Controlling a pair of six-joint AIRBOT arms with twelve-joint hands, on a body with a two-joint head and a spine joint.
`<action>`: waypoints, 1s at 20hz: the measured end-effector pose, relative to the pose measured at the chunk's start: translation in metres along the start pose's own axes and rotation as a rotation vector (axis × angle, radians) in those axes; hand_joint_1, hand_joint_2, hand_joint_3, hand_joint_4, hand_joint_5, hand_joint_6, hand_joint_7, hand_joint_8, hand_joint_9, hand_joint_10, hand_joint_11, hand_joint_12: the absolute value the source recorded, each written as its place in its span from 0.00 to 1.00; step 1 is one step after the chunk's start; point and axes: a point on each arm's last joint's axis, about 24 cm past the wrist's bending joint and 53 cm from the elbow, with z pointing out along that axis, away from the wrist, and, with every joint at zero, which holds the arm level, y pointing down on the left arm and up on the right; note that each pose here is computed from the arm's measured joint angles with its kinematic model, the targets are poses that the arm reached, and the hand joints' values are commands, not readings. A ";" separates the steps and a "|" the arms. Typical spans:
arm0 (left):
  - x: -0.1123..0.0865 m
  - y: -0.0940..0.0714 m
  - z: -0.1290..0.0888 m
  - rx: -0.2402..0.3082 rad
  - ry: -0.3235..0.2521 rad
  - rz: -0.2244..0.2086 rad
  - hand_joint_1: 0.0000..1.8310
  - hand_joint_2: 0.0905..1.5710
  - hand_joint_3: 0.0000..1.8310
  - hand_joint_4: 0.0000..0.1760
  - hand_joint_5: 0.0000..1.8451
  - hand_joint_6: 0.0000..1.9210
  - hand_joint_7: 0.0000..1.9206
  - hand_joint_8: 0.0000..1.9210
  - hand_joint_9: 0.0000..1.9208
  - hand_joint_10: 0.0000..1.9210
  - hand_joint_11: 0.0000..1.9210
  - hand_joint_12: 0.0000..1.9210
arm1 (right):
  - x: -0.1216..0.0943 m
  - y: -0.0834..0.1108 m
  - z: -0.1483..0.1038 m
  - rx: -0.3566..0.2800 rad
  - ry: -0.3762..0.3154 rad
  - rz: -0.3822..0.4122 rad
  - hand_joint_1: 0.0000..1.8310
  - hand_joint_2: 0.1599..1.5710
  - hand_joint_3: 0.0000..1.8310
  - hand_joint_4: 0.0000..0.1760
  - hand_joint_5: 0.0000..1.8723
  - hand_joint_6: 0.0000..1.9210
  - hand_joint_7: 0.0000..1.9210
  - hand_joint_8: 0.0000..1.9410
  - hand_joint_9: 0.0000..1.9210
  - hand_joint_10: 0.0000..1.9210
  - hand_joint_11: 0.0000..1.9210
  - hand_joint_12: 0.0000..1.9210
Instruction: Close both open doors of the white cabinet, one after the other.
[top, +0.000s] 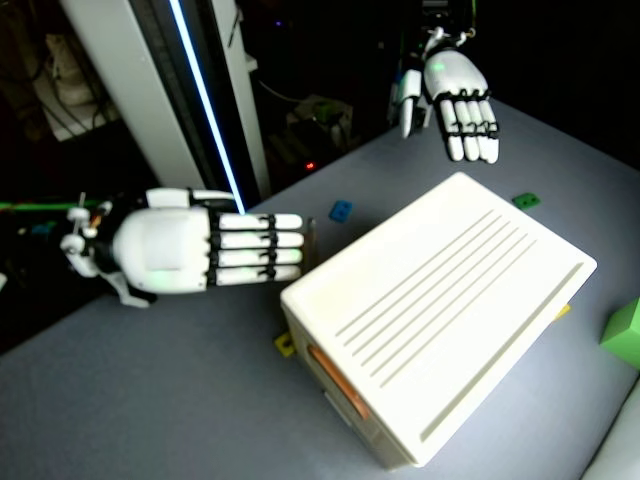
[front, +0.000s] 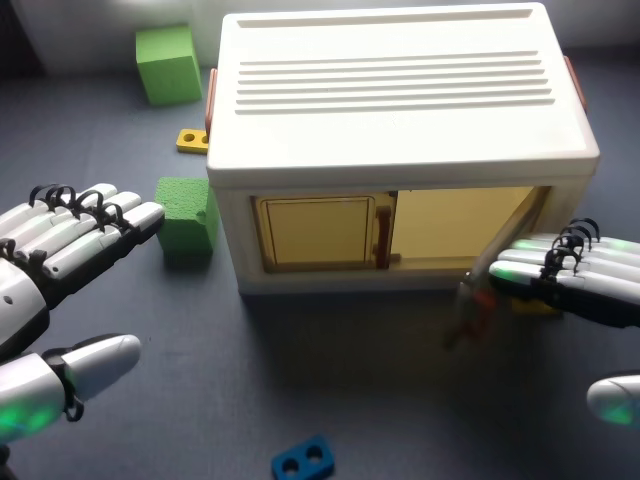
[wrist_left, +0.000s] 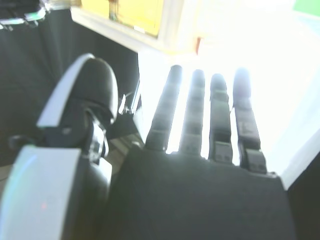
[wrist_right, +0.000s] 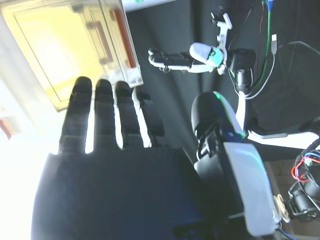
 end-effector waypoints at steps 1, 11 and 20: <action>0.000 0.000 0.000 0.000 -0.001 0.000 0.00 0.92 0.00 0.00 0.00 0.00 0.00 0.00 0.00 0.00 0.00 0.11 | 0.000 0.000 0.002 -0.007 -0.002 0.001 0.00 0.97 0.00 0.00 0.02 0.01 0.00 0.00 0.00 0.00 0.00 0.00; -0.001 0.001 -0.002 -0.002 -0.004 -0.005 0.00 0.90 0.00 0.00 0.00 0.00 0.00 0.00 0.00 0.00 0.04 0.02 | -0.009 0.005 0.019 -0.047 -0.032 -0.007 0.00 0.98 0.00 0.00 0.01 0.00 0.00 0.00 0.00 0.00 0.00 0.00; 0.000 0.001 -0.002 -0.003 -0.002 -0.007 0.00 0.90 0.00 0.00 0.00 0.00 0.00 0.00 0.00 0.00 0.03 0.02 | -0.008 0.007 0.021 -0.057 -0.025 -0.002 0.00 0.98 0.00 0.00 0.02 0.00 0.00 0.00 0.00 0.00 0.00 0.00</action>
